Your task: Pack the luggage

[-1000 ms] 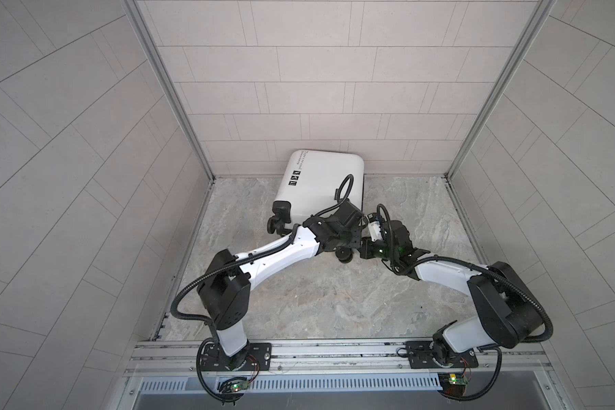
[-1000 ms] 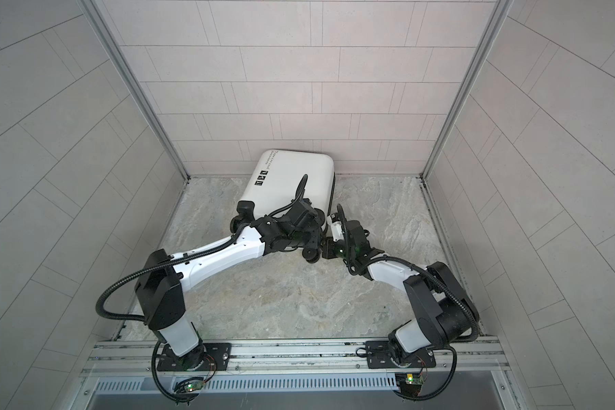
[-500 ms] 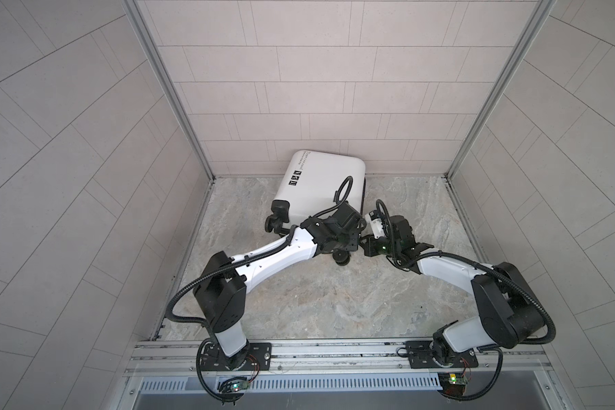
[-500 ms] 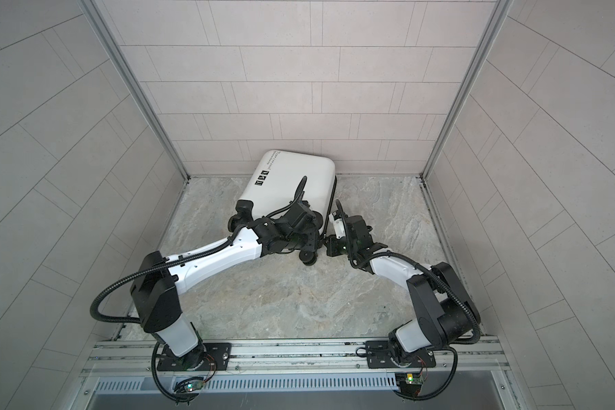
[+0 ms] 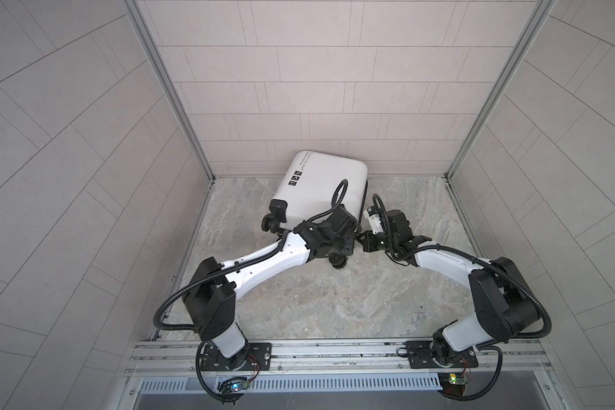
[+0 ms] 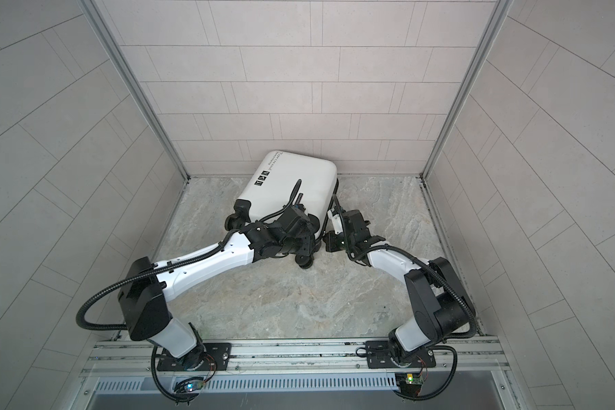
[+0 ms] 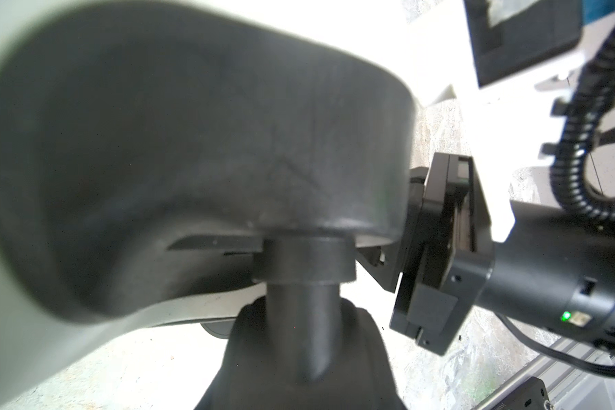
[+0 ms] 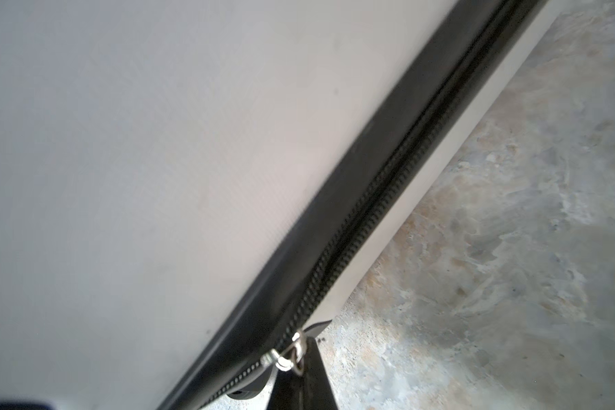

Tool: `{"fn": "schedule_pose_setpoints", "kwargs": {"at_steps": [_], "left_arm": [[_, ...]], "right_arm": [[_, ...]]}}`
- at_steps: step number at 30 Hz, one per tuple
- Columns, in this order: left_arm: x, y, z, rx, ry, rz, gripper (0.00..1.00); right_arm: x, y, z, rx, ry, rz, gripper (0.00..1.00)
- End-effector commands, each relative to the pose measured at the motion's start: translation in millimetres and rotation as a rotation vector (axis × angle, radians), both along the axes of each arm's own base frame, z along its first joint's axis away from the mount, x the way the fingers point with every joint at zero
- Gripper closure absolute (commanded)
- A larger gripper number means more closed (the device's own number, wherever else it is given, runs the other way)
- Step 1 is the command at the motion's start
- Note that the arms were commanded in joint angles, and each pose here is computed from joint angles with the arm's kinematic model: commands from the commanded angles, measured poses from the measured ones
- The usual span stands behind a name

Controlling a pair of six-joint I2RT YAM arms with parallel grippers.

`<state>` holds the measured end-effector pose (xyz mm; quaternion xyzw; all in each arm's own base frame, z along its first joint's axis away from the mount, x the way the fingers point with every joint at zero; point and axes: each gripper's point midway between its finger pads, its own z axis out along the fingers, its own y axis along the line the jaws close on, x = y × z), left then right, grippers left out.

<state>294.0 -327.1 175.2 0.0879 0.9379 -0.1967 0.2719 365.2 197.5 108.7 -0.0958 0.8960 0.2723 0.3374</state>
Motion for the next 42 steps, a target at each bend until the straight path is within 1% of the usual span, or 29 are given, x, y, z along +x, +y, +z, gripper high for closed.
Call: {"fn": "schedule_pose_setpoints", "kwargs": {"at_steps": [1, 14, 25, 42], "left_arm": [[-4.2, 18.1, 54.8, -0.068, -0.099, 0.042, 1.00], [-15.9, 38.1, 52.1, -0.046, -0.104, 0.054, 1.00], [-23.6, 52.5, 51.0, -0.040, -0.112, 0.068, 1.00], [-28.9, 59.0, 52.8, -0.046, -0.116, 0.070, 1.00]], "right_arm": [[21.2, -60.6, -23.9, -0.140, 0.043, -0.239, 1.00], [29.5, -61.5, -17.3, -0.134, 0.042, -0.248, 1.00], [29.6, -62.2, -9.7, -0.136, 0.038, -0.250, 1.00], [27.4, -64.5, -7.6, -0.149, 0.038, -0.249, 1.00]]}}
